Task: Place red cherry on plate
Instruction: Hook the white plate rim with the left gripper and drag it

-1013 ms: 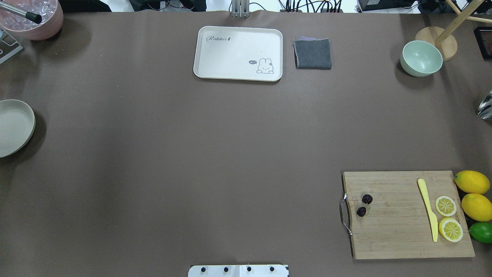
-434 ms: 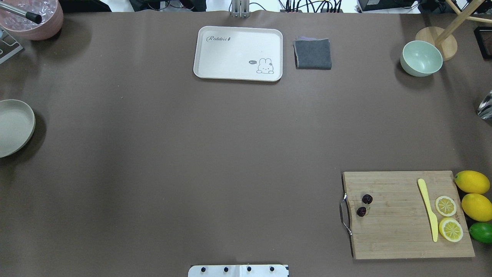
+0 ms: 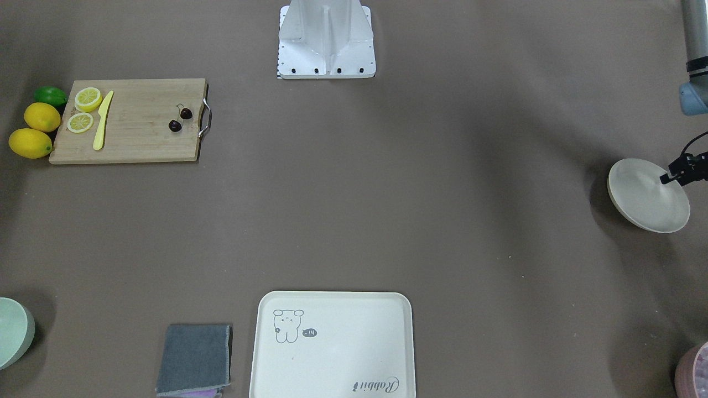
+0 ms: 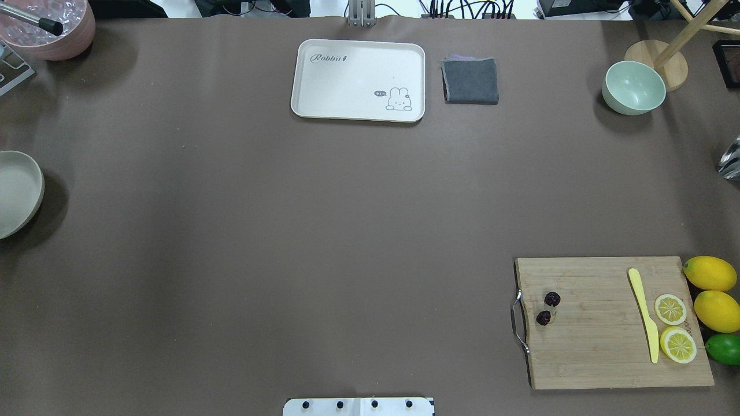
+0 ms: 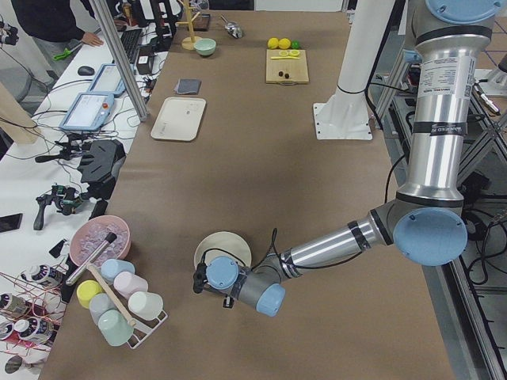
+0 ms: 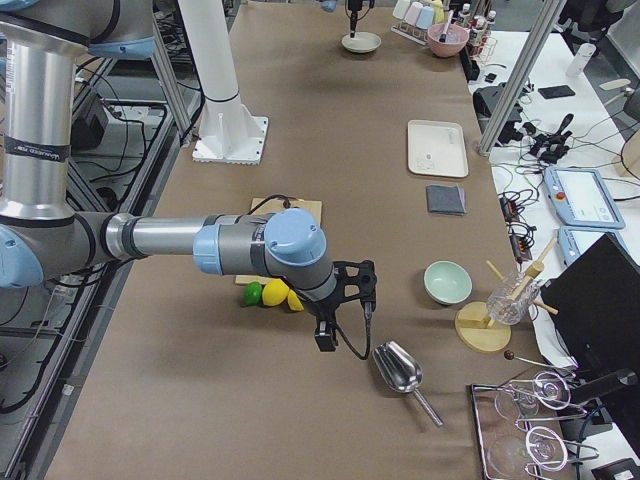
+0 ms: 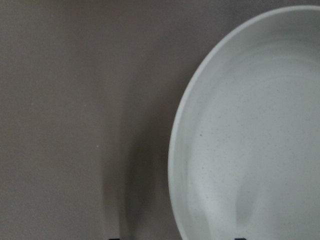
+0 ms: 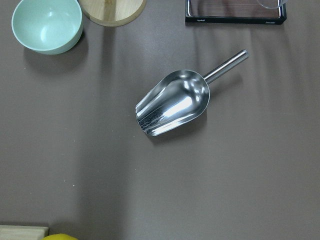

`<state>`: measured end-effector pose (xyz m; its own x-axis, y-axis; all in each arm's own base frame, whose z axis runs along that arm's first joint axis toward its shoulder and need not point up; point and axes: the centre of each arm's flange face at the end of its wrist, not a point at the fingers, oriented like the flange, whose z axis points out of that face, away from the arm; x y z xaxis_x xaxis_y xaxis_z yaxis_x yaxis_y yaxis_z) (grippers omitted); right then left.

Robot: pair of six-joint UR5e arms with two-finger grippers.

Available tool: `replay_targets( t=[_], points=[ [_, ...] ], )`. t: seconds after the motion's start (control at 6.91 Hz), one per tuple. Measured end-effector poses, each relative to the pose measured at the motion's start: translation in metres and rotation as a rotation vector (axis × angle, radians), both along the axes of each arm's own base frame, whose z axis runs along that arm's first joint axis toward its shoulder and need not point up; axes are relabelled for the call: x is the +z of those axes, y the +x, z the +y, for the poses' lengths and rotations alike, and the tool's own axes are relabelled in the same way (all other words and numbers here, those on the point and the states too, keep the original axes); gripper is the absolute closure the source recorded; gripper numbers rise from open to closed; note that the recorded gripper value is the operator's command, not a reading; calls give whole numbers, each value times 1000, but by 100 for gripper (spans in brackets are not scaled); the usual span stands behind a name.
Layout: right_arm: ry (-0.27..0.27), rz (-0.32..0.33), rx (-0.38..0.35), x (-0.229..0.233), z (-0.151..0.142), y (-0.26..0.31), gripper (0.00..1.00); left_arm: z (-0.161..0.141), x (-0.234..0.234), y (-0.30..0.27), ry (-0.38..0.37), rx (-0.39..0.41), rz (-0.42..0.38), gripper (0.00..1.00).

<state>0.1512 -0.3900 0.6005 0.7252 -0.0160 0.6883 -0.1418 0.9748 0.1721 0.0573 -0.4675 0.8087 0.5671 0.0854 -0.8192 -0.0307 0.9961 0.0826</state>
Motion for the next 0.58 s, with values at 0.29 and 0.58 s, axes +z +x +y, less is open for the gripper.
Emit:
replay_targets(
  t=[0.29, 0.58],
  points=[
    [0, 0, 0, 0, 0, 0, 0, 1, 2, 2, 20, 1, -8, 100],
    [-2, 1, 0, 1, 1, 0, 0, 1, 0, 4, 0, -13, -6, 100]
  ],
)
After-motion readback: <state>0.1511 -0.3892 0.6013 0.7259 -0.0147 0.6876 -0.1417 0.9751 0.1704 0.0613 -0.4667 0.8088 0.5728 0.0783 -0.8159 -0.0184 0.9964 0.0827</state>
